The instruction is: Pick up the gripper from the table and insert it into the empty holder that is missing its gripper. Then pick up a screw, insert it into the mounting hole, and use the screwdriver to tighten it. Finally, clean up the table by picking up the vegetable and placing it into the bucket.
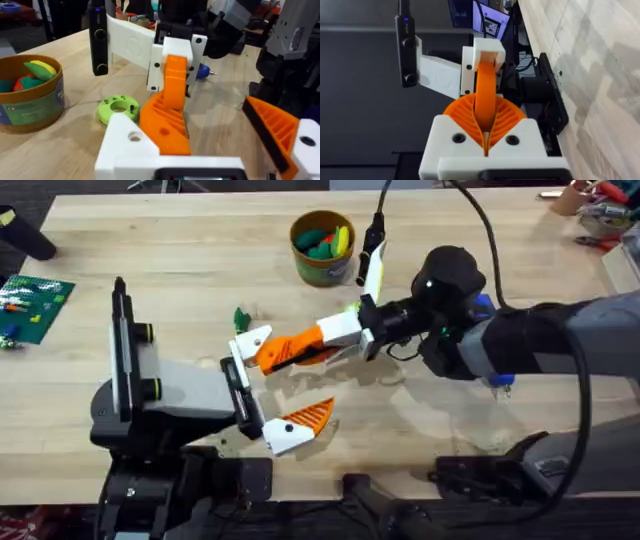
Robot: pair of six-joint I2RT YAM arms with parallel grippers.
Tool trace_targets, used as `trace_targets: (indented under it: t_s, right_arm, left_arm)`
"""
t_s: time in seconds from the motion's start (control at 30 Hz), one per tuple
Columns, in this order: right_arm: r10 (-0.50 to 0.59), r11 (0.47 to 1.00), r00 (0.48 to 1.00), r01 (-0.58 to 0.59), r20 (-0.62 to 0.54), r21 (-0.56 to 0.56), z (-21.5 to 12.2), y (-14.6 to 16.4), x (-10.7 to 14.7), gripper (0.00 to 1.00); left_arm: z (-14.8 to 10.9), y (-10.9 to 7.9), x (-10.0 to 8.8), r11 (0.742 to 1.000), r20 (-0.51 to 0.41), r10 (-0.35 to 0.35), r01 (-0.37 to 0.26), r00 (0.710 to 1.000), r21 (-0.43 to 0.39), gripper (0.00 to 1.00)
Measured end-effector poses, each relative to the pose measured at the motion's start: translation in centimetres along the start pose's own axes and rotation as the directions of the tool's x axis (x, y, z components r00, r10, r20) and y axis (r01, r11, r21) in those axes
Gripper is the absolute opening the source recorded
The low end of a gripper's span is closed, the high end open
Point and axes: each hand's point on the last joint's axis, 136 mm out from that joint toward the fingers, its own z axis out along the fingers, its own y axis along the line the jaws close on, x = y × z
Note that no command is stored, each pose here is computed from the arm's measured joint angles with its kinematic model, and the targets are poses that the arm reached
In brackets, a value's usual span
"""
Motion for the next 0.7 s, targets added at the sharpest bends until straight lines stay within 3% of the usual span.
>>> trace_targets:
  t_s: [0.7]
  right_arm:
    - [0.008,1.0,1.0,-0.008,-0.026,-0.003,1.1,-0.9,-2.7,0.022]
  left_arm:
    - [0.0,0.5,0.1,1.0,-0.002,-0.011,0.011,1.0,-0.029,0.987]
